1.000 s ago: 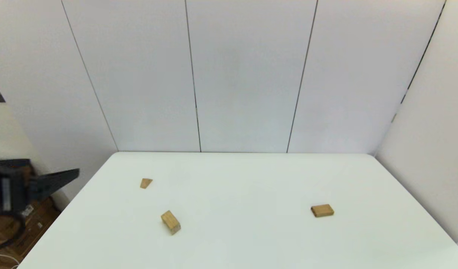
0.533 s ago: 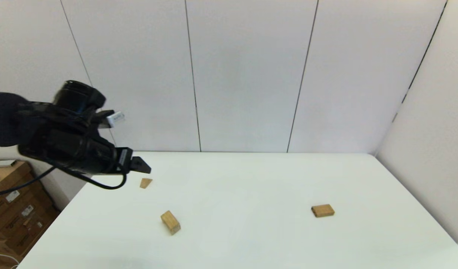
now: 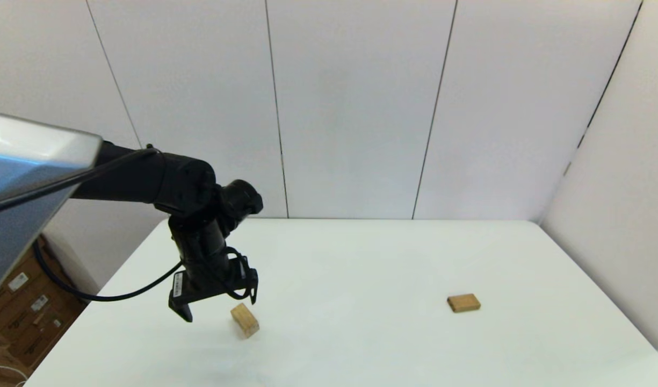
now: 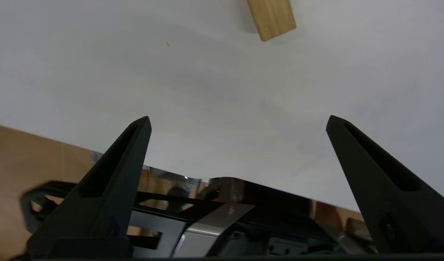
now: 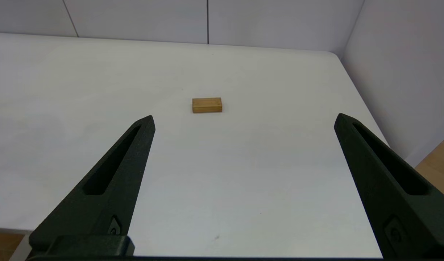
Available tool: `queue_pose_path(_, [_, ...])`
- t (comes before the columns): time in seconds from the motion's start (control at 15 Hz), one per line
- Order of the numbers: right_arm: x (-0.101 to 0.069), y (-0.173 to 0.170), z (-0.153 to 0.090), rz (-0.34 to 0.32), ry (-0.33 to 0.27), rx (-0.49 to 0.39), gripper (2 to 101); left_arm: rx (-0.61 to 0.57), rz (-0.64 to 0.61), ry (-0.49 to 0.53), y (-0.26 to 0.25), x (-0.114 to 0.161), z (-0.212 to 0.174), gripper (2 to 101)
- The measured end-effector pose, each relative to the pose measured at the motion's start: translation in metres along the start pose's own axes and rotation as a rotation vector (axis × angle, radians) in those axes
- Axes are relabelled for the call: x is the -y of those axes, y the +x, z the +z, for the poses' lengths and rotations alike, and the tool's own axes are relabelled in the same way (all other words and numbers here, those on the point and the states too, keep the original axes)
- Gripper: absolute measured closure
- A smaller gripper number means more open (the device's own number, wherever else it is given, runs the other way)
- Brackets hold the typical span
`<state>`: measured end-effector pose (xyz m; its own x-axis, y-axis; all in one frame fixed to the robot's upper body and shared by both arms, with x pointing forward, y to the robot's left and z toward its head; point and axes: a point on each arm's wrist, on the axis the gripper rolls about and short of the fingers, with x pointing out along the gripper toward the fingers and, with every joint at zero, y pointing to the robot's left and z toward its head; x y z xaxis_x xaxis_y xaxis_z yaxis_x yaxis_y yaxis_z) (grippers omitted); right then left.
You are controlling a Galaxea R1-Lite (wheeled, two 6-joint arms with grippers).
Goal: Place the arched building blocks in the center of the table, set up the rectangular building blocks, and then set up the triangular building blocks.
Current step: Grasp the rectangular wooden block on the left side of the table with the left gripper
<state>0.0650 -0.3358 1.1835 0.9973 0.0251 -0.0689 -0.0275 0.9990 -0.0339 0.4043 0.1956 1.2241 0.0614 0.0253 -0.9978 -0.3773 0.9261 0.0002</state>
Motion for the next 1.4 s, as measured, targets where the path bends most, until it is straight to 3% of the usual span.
queue_pose_path(0.13, [0.000,0.000,0.000,0.000,0.000,0.000,4.3,-0.024,0.022,-0.057,0.015,0.007,0.003,5.4])
queue_pose_path(0.53, [0.000,0.000,0.000,0.000,0.000,0.000,4.3,-0.040,0.028,-0.071,0.053,0.024,0.019,5.4])
queue_pose_path(0.87, [0.000,0.000,0.000,0.000,0.000,0.000,4.3,-0.034,-0.032,-0.148,0.076,0.028,0.033,5.4])
queue_pose_path(1.4, [0.000,0.000,0.000,0.000,-0.001,0.000,4.3,-0.062,0.000,-0.247,0.099,0.025,0.040,5.4])
